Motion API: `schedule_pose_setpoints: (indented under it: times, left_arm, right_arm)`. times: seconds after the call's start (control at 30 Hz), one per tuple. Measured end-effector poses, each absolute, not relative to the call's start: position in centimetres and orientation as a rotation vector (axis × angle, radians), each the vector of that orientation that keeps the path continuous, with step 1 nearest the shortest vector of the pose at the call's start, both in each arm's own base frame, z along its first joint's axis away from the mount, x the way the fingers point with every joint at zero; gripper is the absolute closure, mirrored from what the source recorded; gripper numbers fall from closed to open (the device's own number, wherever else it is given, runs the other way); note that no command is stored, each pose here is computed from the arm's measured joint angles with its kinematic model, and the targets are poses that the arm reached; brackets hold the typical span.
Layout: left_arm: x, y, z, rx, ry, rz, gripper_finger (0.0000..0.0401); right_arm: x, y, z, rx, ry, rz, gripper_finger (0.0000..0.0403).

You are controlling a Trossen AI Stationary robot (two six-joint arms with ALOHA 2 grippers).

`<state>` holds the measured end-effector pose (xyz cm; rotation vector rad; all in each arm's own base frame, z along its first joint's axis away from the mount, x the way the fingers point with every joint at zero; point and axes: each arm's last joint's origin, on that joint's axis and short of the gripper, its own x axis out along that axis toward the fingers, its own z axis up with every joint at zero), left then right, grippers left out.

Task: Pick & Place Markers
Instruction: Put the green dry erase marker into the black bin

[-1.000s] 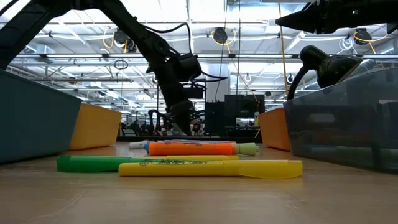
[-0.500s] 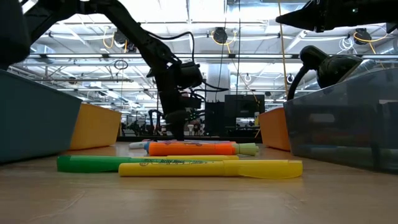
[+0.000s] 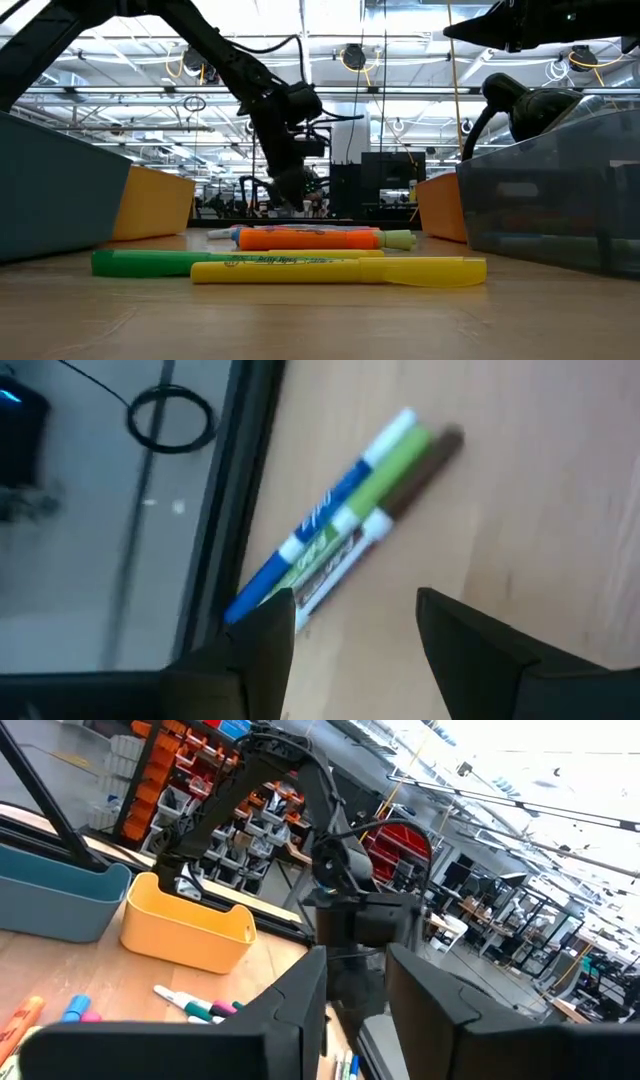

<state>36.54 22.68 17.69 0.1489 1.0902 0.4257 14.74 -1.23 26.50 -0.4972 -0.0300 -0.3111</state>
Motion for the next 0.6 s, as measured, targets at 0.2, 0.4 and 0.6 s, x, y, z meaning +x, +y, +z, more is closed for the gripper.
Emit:
schedule_pose_setpoints:
  times: [0.2, 0.4, 0.6]
  left_arm:
    - [37.4, 24.0, 20.7, 0.059, 0.958, 0.490, 0.0187]
    - [38.9, 24.9, 25.0, 0.041, 0.811, 0.599, 0.0187]
    - [38.3, 26.7, 26.2, -0.159, 0.737, 0.640, 0.0211]
  right_arm:
    - [14.7, -1.2, 26.6, -0.499, -0.041, -0.314, 0.0310]
    - [14.7, -1.2, 26.7, -0.499, -0.046, -0.315, 0.0310]
    - [14.7, -1.2, 26.8, -0.497, -0.057, -0.317, 0.0310]
